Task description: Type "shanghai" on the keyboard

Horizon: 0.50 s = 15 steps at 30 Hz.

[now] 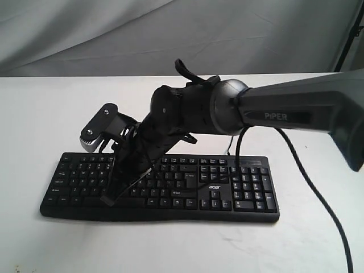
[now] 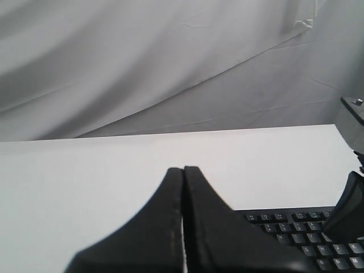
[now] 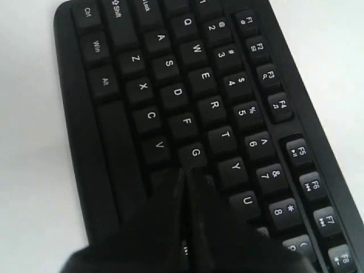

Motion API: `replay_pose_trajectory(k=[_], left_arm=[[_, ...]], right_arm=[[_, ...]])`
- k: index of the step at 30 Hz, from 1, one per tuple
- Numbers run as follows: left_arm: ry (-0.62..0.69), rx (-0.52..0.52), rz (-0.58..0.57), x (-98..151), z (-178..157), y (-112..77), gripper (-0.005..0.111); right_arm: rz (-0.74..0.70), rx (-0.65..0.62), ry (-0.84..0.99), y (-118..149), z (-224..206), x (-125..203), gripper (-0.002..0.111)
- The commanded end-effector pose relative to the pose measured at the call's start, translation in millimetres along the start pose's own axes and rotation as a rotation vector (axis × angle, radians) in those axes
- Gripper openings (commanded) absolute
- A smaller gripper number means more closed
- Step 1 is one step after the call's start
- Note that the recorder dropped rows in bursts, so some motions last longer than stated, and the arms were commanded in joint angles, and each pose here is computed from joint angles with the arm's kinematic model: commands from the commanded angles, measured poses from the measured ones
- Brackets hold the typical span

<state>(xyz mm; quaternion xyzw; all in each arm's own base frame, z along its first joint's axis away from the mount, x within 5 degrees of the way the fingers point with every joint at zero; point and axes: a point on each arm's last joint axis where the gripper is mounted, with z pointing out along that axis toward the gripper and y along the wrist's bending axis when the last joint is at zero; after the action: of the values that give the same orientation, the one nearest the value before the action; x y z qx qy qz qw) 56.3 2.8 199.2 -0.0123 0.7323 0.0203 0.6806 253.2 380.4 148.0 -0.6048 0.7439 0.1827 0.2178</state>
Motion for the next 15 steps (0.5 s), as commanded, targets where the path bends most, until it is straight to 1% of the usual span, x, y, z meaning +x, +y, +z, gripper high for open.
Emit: replay_pose_trajectory(k=[1, 15], left_arm=[[-0.006, 0.007, -0.004, 0.0, -0.1, -0.4, 0.000], [-0.006, 0.007, -0.004, 0.0, -0.1, -0.4, 0.000]], right_arm=[[0.012, 0.007, -0.021, -4.0, 2.1, 1.2, 0.000], [0.013, 0.044, -0.024, -16.8, 18.2, 11.4, 0.000]])
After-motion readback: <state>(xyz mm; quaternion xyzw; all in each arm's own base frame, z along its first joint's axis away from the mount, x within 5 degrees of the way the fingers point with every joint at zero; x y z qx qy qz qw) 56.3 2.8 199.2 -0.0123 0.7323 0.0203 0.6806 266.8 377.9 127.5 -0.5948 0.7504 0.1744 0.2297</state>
